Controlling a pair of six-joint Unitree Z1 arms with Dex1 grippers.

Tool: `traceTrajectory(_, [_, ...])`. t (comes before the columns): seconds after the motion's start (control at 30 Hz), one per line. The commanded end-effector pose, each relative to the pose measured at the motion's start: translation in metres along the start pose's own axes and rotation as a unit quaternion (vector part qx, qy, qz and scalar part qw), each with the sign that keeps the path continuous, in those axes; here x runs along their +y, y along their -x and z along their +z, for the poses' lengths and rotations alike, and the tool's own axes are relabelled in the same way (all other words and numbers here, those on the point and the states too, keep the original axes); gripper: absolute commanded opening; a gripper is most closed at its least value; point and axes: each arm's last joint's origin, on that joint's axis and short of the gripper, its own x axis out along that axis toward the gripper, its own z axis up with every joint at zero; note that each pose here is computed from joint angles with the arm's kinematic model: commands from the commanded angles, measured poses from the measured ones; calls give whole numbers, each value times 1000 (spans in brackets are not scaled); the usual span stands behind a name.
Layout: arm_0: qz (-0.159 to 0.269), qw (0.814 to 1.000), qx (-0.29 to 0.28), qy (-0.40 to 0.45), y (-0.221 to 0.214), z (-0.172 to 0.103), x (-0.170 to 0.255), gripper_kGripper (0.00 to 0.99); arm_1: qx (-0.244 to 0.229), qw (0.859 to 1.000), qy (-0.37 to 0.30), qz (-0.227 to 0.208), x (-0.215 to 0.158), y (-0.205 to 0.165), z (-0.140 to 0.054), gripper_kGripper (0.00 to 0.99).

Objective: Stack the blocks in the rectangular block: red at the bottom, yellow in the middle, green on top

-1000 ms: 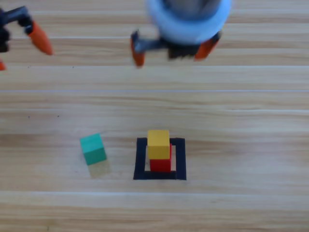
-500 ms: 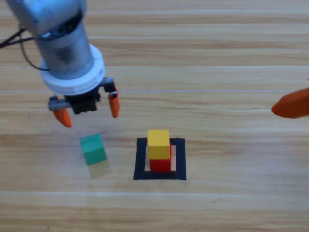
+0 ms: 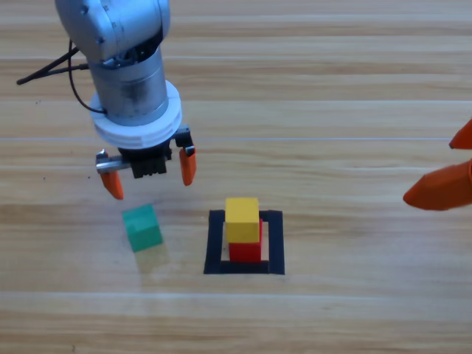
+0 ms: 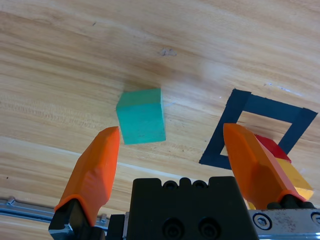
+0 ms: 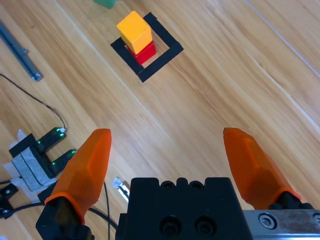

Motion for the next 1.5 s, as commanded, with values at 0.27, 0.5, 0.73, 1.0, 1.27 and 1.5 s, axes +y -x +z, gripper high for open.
traceTrajectory(0.27, [40,998,40,13,-24,-17,13,888,48,999,-1,16,-6,-29,-4,986])
traceTrajectory(0.5, [19,998,51,12,-36,-22,16,888,55,998,2,16,-7,-34,-5,986])
traceTrajectory(0.73, [1,999,47,22,-41,-19,18,888,60,998,1,16,-7,-38,-4,986])
traceTrajectory(1.0, [-7,998,43,40,-47,-5,26,888,63,998,2,16,-7,-39,-4,986])
traceTrajectory(1.27, [-7,998,44,44,-58,3,35,876,67,998,3,16,-7,-41,-5,986])
traceTrajectory(1.5, [-6,998,44,42,-60,3,34,716,70,997,3,16,-7,-43,-4,986])
